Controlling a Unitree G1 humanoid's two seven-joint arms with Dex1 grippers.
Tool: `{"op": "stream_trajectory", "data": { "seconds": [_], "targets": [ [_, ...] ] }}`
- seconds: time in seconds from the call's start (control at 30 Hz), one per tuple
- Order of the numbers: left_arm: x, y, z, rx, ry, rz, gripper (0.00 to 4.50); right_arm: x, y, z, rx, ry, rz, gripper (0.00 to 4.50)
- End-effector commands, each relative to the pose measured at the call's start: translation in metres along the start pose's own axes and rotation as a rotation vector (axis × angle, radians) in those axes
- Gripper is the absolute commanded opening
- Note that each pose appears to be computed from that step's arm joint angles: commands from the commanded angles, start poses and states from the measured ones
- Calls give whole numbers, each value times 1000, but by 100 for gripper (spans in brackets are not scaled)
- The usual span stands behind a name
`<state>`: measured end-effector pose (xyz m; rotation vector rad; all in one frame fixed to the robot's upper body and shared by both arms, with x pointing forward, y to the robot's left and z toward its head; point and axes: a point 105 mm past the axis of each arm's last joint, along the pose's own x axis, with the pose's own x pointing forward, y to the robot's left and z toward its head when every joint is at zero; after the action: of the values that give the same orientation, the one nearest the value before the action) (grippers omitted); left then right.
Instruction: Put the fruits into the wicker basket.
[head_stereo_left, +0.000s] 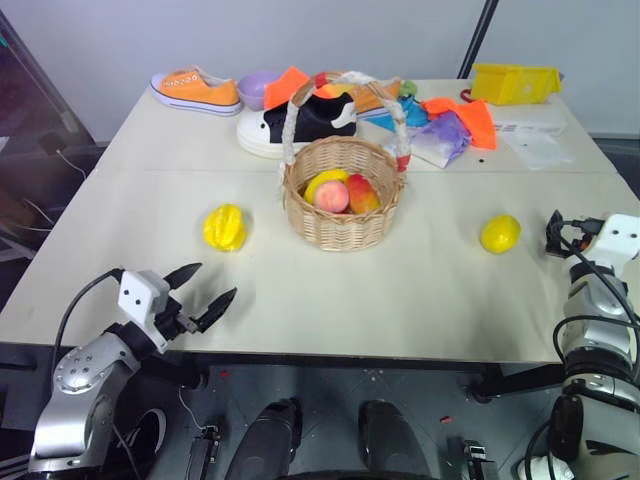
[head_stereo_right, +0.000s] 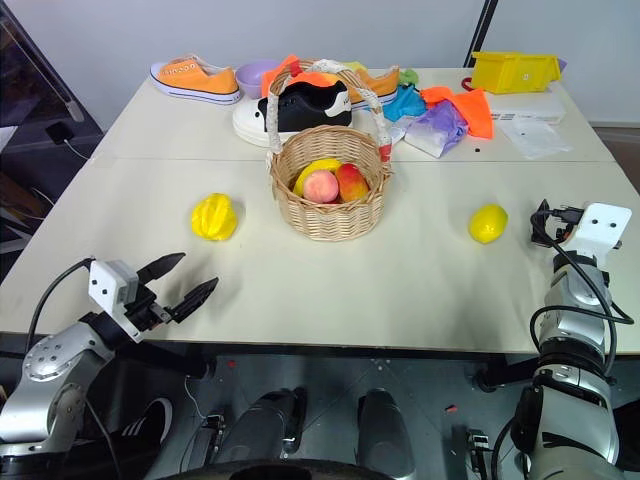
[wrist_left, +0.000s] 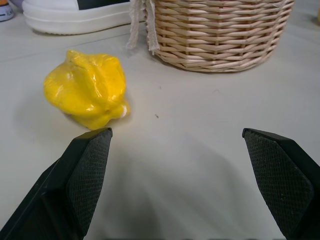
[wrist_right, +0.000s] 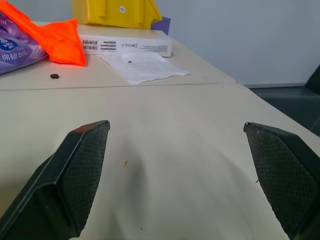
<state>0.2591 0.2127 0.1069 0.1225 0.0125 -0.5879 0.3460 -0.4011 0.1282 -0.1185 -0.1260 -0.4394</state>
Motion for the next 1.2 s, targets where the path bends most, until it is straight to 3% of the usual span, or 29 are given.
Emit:
{"op": "stream_trajectory", "data": {
  "seconds": [0.03, 0.2, 0.87, 1.07, 1.2],
  "targets": [
    [1, 1, 11, 63, -39, -2, 450, 0, -4, 10, -8, -42, 0, 448],
    [2, 1, 7, 81, -1, -5, 450, 0, -3, 10, -9, -43, 7, 448],
    [5, -3, 21, 67, -64, -77, 450, 1, 8, 27, 30, -109, 50, 448],
    [9, -2, 28, 64, -87, -84, 450, -2, 32, 45, 39, -177, 162, 448],
    [17, -3, 41, 53, -142, -105, 450, -21, 47, 77, 56, -291, 215, 448]
  ]
}}
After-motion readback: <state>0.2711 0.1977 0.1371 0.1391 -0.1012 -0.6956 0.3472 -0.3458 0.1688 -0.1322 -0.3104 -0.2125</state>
